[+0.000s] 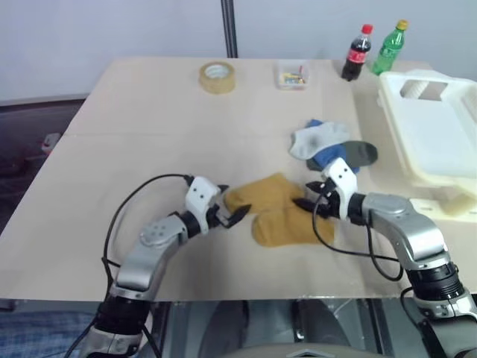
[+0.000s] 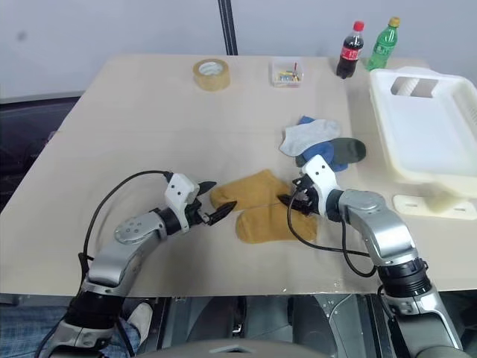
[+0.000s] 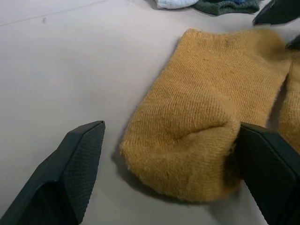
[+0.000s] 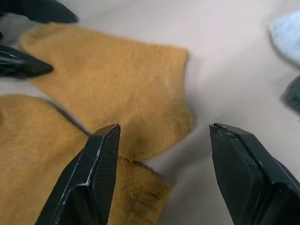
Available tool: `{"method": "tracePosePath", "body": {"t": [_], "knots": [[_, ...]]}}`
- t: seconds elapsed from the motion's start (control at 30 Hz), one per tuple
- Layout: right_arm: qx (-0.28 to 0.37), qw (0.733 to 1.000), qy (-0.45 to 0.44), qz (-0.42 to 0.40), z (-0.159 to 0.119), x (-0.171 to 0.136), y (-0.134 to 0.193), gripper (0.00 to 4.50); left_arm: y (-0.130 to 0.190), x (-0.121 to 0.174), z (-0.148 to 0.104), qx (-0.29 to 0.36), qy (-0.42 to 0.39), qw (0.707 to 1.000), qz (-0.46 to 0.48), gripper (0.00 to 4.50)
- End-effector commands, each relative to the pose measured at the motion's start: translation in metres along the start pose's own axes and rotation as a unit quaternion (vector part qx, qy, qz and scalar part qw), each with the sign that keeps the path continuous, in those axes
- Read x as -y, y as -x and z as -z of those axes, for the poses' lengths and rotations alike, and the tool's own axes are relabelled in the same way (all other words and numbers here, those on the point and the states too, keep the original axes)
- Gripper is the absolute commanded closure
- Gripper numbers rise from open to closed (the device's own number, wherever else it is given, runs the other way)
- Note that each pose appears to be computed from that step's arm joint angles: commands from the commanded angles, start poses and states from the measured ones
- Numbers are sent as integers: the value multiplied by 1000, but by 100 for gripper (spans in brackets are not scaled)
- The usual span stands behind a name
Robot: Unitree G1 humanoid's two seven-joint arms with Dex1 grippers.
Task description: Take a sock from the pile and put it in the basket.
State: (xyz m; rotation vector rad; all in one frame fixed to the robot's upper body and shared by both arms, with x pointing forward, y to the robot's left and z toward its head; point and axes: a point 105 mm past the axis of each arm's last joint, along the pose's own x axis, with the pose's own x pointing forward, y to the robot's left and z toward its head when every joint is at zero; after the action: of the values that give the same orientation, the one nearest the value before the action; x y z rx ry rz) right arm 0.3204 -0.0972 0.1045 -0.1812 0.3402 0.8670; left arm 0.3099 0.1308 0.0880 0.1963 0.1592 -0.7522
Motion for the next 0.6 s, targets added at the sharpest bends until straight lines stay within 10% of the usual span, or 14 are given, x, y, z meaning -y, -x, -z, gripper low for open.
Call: {"method": "tracePosePath", "body": {"t": [0.03, 0.23, 0.47, 0.6], "knots": [[16, 1000, 7, 17, -10, 4, 5, 138, -5, 14, 12, -26, -2, 999, 37, 0], [15, 1000, -2, 28, -7, 6, 5, 134, -2, 14, 15, -29, -1, 999, 40, 159], [11, 1000, -18, 12, -4, 0, 2, 379, -2, 12, 16, -30, -7, 999, 35, 430], [10, 1000, -13, 4, -5, -3, 2, 439, -1, 13, 16, -28, -8, 999, 33, 450]]}}
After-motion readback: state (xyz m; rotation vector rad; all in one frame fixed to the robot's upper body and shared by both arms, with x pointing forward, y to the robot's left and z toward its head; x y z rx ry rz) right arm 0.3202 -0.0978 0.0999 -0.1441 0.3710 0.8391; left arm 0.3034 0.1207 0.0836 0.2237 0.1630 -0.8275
